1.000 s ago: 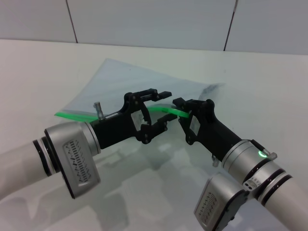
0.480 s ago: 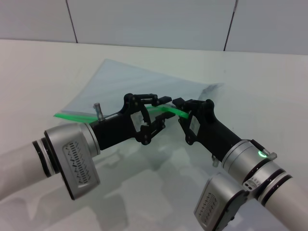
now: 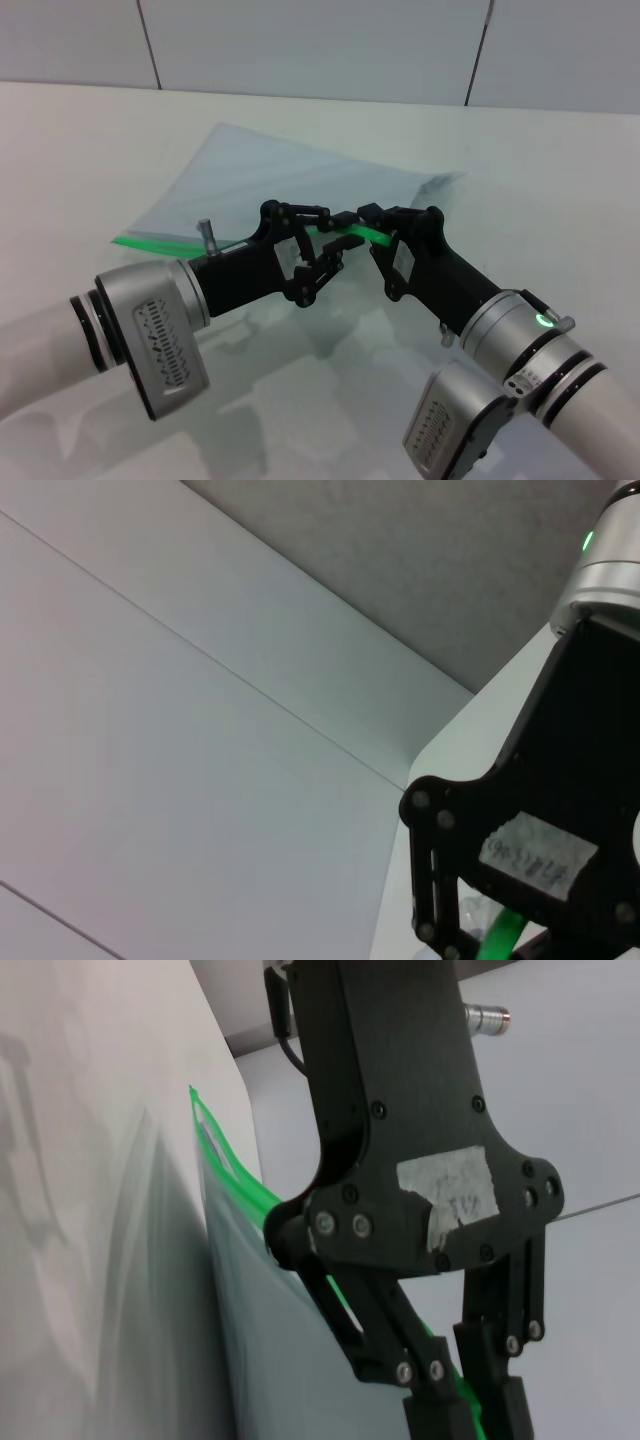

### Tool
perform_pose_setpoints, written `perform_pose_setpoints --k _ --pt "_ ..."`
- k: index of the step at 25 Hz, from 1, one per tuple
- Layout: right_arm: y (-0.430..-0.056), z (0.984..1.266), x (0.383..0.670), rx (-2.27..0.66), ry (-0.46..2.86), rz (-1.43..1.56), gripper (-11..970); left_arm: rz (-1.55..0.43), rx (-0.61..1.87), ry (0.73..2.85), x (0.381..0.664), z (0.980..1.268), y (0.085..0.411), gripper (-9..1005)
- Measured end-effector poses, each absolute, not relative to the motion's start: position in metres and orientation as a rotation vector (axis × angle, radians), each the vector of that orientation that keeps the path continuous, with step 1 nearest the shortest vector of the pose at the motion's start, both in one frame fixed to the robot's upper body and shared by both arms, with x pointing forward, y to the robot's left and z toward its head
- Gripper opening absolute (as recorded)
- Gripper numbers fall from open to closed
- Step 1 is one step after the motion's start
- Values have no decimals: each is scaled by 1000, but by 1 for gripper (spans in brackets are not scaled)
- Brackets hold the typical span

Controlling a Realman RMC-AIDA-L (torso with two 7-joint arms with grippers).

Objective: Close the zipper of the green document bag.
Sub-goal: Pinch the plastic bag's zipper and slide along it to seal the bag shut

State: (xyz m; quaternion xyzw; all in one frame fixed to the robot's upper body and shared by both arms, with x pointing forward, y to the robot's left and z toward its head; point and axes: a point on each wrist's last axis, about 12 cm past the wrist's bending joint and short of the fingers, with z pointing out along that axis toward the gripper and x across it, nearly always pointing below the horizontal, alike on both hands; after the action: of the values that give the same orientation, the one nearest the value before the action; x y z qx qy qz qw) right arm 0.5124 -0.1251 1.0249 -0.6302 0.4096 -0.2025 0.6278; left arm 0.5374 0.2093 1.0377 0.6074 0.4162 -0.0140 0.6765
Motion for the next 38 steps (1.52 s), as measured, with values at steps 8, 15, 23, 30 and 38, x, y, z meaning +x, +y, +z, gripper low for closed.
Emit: perform_pose_setpoints --k 8,15,23,30,38 --pt "-124 1025 511 -1455 921 -461 45 -33 1365 939 536 1037 210 176" --pt "-125 1024 511 -1455 921 -465 45 -33 1358 947 536 1036 210 158" --pt "-126 1024 511 -1451 924 -466 45 -36 1350 957 535 1036 210 137" --pt "-126 1024 511 -1451 923 -467 45 -39 1344 963 534 1035 209 86" --pt "-126 1025 512 -1450 923 -462 45 -40 1343 963 535 1035 209 93"
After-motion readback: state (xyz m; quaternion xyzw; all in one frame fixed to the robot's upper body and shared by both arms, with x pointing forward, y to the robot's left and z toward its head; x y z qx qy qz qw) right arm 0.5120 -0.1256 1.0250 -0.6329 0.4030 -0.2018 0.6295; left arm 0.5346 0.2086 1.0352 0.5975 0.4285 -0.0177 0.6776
